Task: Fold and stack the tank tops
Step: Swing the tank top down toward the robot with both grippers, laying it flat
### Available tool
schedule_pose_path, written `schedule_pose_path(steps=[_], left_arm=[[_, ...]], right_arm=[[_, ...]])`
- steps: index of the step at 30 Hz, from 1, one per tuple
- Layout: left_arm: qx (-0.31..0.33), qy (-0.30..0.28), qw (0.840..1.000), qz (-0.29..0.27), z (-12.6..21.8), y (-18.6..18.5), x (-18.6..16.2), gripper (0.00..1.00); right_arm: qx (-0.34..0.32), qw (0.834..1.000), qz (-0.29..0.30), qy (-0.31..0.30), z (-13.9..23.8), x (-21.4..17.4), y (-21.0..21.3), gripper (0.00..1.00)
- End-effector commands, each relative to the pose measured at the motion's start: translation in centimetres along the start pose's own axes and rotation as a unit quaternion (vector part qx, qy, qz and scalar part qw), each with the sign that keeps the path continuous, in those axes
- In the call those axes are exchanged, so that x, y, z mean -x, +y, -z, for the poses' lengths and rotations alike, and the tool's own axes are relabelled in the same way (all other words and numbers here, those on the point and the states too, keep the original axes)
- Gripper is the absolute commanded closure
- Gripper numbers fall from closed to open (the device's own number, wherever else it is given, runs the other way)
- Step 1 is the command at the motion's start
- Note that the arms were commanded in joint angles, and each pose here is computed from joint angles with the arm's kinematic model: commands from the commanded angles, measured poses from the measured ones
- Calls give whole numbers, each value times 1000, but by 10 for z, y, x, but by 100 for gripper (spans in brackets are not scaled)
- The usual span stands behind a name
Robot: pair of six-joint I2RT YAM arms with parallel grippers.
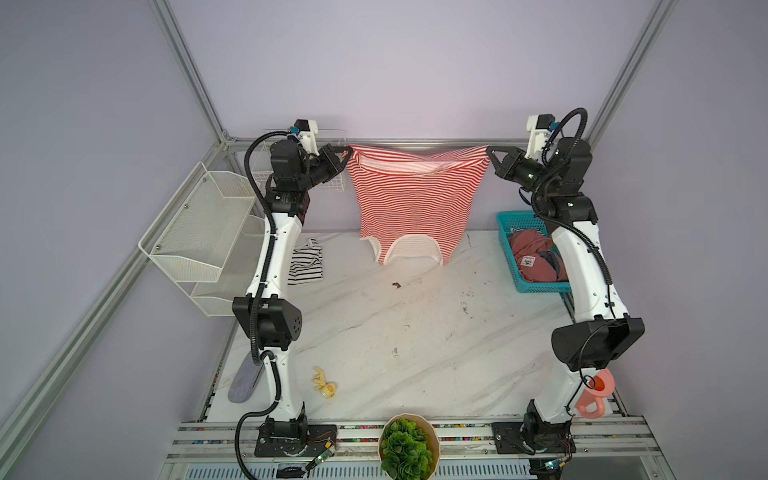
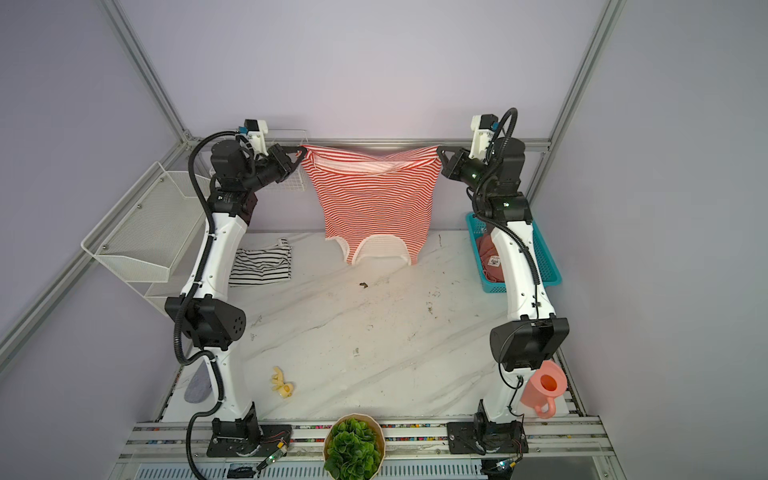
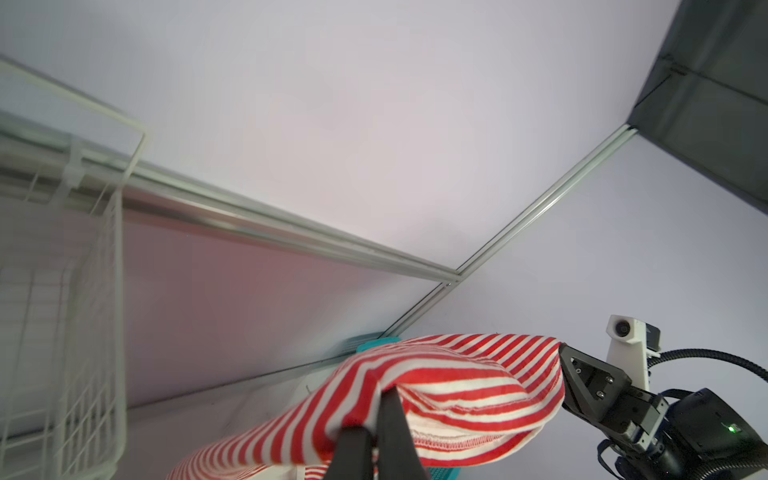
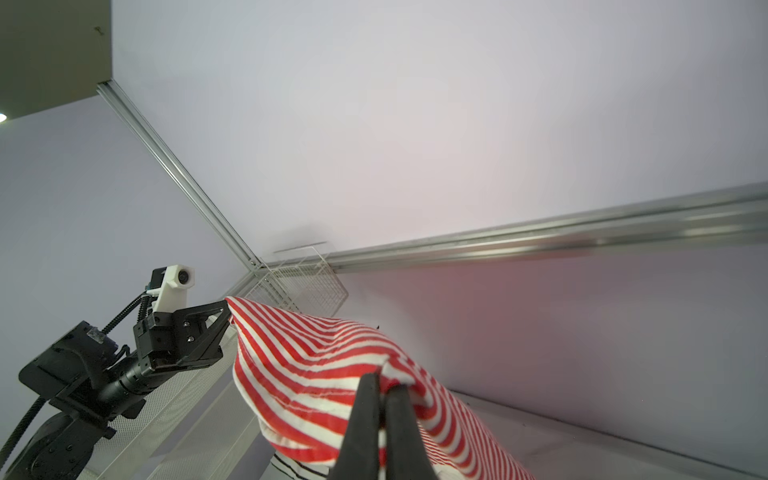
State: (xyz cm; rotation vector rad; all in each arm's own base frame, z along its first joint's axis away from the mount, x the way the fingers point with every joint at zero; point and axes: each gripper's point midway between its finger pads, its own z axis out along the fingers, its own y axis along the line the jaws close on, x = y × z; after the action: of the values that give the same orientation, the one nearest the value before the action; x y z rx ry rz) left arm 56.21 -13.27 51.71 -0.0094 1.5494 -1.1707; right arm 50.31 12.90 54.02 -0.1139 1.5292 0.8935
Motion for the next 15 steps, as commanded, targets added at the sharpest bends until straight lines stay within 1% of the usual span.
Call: schedule_pose_path(steps=[1,3,4,6,8,10,12,13,15], left_arm=[[-122,-16,991,-51,21,-85,20,100],[-121,20,992,-33,19,-68,-4,100],[-113,34,993,-19,20,-55,-20,100],[-96,42,994,-7,30,-35,-52,100],[-59,60,996,10,43,-5,-99,100],[-20,97,994,35,57,22,-153,100],[25,150,985,79,75,52,-217,100],[43,175,979,100,85,62,-245,100],[97,224,959,145,114,85,-302,100]], right_arm=[[18,998,38,-37,17,22,19,100],[16,999,28,-20,23,3,15,100],[15,1000,14,-7,26,-13,9,100],[5,1000,-11,21,35,-49,-3,100],[-13,997,-48,55,50,-97,-20,100],[-33,991,-83,97,66,-146,-36,100],[-55,980,-122,147,87,-202,-51,100],[-59,975,-141,164,96,-222,-53,100],[-68,960,-180,204,119,-263,-54,100]])
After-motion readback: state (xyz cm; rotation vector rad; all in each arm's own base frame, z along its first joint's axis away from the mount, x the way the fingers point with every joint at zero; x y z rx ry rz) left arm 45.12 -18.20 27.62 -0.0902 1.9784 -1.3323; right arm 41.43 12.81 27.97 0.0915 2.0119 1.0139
